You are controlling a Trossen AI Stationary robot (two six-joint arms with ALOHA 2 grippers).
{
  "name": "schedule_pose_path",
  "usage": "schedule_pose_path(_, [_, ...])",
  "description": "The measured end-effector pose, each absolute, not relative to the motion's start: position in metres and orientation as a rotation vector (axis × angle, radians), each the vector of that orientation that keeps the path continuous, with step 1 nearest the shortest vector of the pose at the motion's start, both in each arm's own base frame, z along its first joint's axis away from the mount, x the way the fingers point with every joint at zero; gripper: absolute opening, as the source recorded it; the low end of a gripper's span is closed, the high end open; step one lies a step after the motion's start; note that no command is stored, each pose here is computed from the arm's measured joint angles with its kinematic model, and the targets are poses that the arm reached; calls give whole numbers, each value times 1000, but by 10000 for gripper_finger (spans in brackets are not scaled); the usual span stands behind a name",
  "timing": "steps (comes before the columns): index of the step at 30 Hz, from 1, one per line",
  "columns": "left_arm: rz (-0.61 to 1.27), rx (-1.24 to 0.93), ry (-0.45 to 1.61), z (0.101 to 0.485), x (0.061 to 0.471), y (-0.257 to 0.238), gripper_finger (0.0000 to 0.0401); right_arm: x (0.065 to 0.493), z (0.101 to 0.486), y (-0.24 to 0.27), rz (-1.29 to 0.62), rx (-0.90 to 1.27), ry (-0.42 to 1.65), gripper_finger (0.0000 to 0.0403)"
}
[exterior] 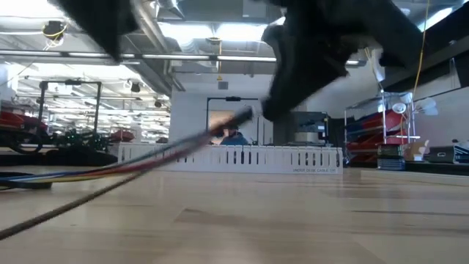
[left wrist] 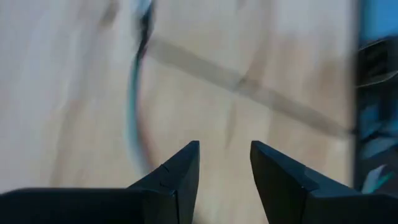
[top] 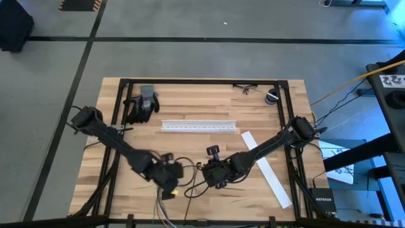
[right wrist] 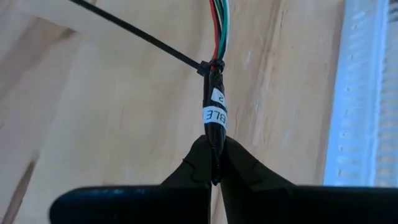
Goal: Ziptie cables
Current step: Wrap the cables together using a black ziptie
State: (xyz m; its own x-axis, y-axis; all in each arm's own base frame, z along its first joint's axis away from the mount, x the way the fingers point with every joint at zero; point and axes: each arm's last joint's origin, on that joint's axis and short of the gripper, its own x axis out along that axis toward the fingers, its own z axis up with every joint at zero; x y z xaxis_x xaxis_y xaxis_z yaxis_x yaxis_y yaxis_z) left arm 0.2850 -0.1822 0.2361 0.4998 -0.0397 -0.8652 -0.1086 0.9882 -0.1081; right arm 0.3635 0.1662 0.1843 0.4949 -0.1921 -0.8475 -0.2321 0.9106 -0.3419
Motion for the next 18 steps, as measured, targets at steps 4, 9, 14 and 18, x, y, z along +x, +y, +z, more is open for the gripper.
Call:
schedule_pose_path(4, [193, -103, 1117, 231, 260, -189, 137, 356, 167, 159, -4, -417, 1117, 10])
schedule_pose_path(9, [273, -114, 1040, 231, 238, -211, 137, 345, 141, 151, -8, -307, 1163, 10])
schedule_pose_path(14, [270, -111, 1013, 232, 228, -221, 137, 336, 130, 147, -58, -241, 1199, 35])
schedule_pose_path(18, [264, -122, 1029, 231, 229, -220, 137, 330, 136, 145, -71, -242, 1273, 94])
